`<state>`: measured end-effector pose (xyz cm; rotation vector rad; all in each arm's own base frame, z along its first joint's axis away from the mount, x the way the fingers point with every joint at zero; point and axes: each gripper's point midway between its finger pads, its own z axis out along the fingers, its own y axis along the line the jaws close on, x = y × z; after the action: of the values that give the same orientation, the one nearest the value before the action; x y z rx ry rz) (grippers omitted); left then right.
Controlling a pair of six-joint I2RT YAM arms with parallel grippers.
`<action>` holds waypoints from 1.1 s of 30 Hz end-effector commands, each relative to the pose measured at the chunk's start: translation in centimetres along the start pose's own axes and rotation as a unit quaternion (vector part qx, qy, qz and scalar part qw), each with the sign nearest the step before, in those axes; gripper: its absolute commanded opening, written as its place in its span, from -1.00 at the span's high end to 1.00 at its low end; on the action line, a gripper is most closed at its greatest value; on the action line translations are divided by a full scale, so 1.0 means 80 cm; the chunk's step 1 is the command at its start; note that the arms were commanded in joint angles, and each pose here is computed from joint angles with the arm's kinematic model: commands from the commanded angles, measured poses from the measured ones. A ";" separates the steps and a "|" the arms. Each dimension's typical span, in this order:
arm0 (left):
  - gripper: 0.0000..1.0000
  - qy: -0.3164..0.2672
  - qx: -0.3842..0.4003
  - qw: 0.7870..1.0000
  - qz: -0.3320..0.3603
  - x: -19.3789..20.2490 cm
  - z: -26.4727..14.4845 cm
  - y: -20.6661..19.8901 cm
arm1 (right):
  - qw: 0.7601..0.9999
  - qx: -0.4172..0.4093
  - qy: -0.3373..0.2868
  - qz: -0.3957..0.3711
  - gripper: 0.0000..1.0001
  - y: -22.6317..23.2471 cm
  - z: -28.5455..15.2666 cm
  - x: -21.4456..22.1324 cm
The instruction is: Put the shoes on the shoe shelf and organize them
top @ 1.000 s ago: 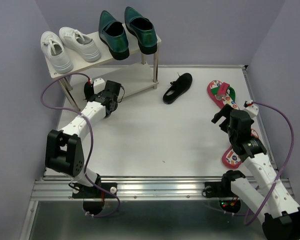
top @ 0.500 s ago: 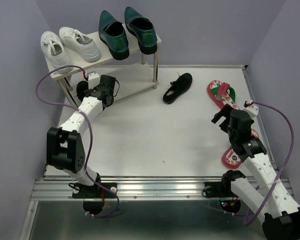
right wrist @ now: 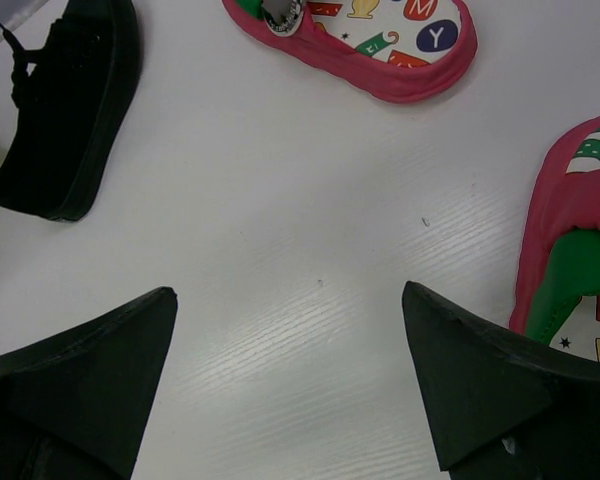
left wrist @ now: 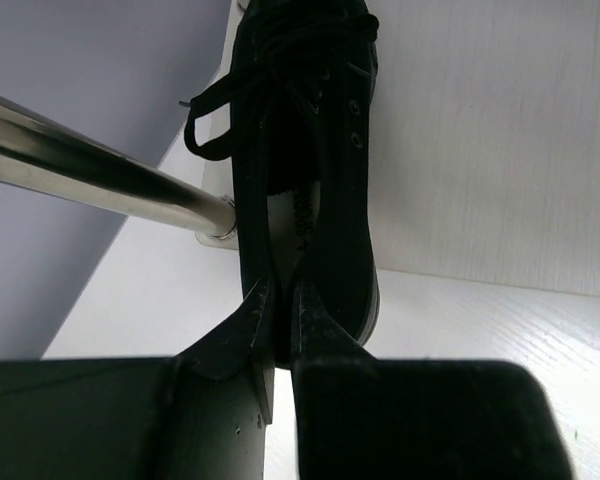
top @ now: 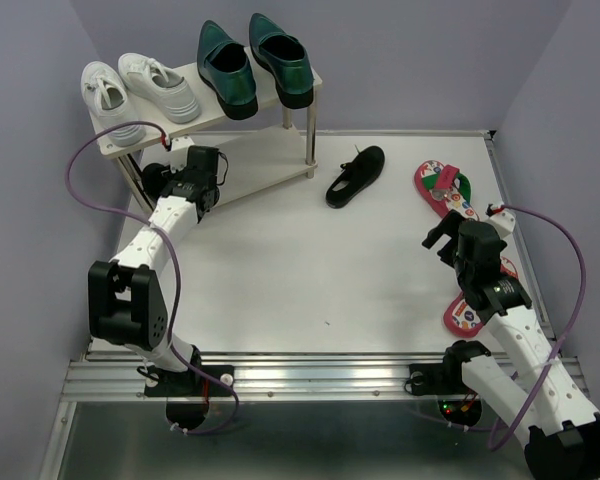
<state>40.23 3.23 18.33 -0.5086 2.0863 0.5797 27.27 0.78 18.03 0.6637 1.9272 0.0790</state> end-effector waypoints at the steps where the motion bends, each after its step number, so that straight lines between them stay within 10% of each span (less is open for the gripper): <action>1: 1.00 -0.079 0.013 0.996 -0.024 -0.063 -0.020 0.014 | 1.000 -0.009 -0.019 0.009 -1.00 0.005 0.001 -0.009; 22: 1.00 -0.139 0.092 0.985 0.040 -0.080 -0.036 -0.002 | 1.000 -0.002 -0.017 0.012 -1.00 0.000 0.005 -0.003; 33: 1.00 -0.020 -0.006 1.000 -0.015 0.003 -0.003 0.014 | 1.000 -0.003 -0.017 0.010 -1.00 0.000 0.004 -0.003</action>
<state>39.47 3.07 17.91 -0.3517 2.0811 0.5353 26.98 0.71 16.74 0.6684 1.9505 0.0667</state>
